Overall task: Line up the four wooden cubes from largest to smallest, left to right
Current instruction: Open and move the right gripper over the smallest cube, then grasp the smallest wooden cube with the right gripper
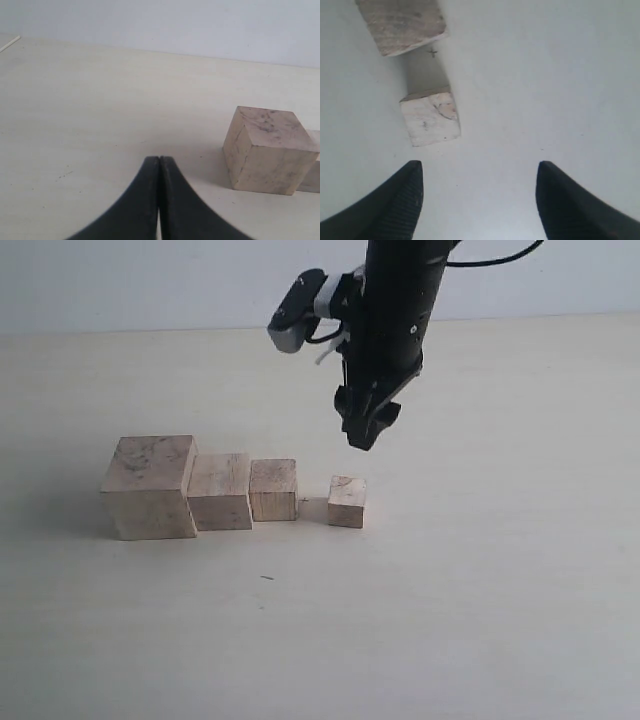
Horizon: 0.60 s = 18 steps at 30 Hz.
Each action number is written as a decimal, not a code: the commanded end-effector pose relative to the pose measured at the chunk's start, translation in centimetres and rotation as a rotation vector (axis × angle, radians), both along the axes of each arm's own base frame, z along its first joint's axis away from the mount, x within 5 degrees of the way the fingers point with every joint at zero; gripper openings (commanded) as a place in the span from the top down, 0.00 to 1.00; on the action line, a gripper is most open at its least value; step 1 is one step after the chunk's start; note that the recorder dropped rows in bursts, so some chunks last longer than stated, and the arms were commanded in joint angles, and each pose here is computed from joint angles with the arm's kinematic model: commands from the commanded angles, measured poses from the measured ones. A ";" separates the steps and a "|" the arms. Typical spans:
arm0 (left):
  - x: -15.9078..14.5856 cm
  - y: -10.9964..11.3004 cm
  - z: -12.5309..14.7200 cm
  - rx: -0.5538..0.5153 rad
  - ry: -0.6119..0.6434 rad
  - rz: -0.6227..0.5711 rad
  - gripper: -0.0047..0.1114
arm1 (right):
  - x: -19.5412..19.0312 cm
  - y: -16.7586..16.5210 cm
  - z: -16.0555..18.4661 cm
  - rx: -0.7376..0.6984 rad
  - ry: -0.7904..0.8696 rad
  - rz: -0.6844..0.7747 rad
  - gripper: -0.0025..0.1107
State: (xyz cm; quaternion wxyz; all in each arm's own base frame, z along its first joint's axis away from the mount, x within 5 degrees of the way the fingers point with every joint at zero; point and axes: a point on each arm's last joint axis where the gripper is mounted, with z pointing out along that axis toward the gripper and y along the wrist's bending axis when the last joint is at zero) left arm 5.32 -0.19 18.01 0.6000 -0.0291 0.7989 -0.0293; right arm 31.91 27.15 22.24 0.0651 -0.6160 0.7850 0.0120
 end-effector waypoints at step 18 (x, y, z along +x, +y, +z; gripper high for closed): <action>0.0 0.0 0.1 -0.007 -0.016 -0.004 0.96 | -1.8 0.1 -3.8 0.109 0.067 0.133 0.43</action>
